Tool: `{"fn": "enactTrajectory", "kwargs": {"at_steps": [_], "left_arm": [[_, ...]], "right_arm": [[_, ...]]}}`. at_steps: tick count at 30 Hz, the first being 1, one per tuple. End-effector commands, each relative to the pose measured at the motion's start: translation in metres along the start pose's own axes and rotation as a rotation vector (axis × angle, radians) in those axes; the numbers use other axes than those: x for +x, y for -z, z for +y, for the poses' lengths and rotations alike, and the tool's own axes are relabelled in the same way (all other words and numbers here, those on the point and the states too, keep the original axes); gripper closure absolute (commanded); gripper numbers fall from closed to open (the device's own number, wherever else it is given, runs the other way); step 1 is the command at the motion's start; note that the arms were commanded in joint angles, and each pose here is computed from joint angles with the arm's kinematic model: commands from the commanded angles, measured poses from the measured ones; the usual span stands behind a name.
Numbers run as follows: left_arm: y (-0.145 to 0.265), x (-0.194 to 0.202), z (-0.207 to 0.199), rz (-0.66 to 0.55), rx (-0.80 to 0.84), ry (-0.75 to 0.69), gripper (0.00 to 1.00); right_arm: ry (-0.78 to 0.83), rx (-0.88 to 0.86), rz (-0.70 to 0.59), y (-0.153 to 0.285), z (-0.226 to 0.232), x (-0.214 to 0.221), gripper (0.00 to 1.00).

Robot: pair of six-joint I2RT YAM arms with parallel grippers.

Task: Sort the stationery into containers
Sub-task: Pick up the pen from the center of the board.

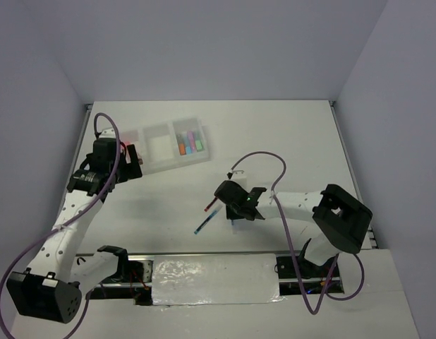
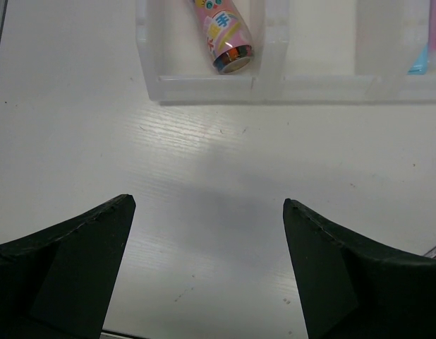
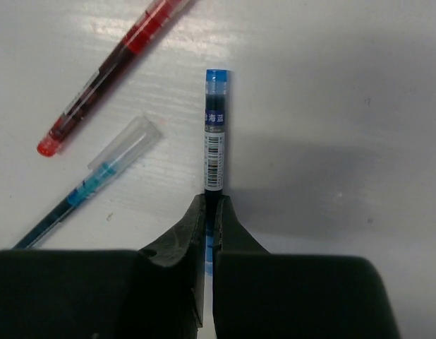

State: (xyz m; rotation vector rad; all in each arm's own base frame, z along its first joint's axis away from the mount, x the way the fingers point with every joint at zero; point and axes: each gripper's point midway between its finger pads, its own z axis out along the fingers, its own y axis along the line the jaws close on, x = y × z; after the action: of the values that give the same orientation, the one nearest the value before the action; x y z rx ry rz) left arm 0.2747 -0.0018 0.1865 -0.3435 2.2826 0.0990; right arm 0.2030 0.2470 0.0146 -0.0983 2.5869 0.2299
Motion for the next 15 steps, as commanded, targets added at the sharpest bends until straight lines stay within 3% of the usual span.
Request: {"fn": "enactTrajectory", "kwargs": {"at_steps": [1, 3, 9, 11, 15], "left_arm": [[0.008, -0.017, -0.007, -0.071, 0.047, 0.003, 0.01], [0.011, -0.018, -0.009, -0.082, 0.06, 0.008, 0.01], [0.015, -0.022, -0.007, -0.111, 0.056, 0.02, 0.01], [0.016, -0.023, -0.001, -0.117, 0.023, 0.031, 0.01], [0.016, -0.025, 0.011, -0.131, -0.039, 0.051, 0.01]], "right_arm": [[0.004, 0.066, -0.035, 0.018, -0.004, -0.005, 1.0], [0.015, 0.014, -0.097, 0.034, 0.012, -0.026, 1.0], [0.252, -0.322, -0.338, 0.078, 0.127, -0.138, 1.0], [0.345, -0.314, -0.299, 0.051, 0.147, -0.147, 1.0], [0.416, -0.308, -0.355, 0.029, 0.209, -0.211, 1.0]]}}
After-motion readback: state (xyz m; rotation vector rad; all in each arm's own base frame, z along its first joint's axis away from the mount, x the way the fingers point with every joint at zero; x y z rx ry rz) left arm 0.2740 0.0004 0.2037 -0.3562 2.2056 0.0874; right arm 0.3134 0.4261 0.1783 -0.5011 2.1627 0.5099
